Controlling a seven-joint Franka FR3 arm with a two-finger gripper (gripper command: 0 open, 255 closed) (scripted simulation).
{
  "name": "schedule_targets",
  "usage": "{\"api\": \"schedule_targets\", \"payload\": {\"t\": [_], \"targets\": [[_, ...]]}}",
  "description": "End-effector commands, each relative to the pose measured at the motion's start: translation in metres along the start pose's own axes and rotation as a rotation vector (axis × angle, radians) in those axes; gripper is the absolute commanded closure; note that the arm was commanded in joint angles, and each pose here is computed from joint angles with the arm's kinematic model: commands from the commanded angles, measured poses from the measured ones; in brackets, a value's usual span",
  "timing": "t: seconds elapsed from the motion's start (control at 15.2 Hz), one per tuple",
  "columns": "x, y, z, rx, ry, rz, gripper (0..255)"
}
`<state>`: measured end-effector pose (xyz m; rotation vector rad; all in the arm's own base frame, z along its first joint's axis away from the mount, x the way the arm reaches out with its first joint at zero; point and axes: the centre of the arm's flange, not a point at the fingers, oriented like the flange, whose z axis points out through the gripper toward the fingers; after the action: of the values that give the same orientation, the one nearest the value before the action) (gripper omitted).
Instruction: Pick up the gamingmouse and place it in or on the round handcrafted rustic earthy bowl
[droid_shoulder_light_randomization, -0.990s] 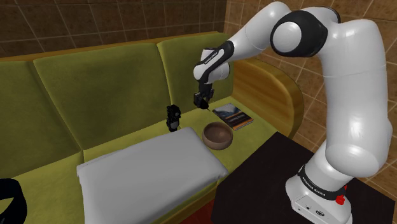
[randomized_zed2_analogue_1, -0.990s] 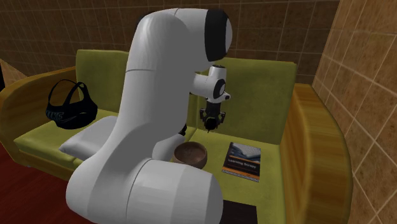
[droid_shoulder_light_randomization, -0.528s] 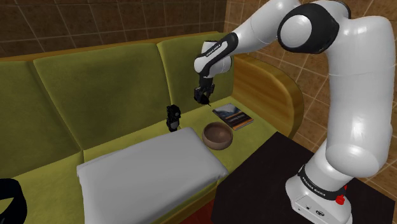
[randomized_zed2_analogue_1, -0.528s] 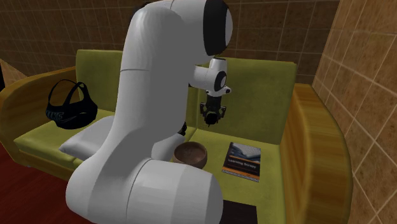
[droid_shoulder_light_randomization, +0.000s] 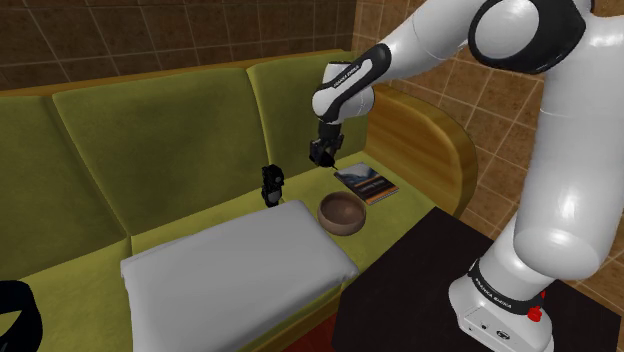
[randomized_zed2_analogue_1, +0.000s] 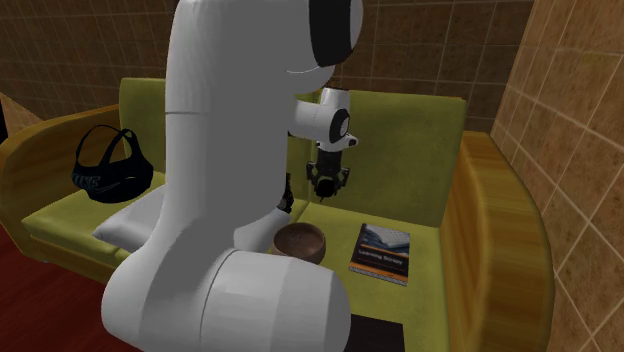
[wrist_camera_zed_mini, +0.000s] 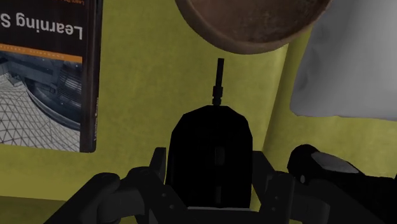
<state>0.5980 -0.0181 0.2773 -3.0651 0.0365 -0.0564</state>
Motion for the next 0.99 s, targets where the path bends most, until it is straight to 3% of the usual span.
{"api": "schedule_targets", "payload": {"t": [0.0,0.66,0.92], "targets": [[-0.028,-0.009,0.0,0.0,0.0,0.0,255],[-0.158,-0.05,0.002,0.0,0.0,0.0,255],[-0.159,-0.048,0.023,0.0,0.0,0.0,255]]}}
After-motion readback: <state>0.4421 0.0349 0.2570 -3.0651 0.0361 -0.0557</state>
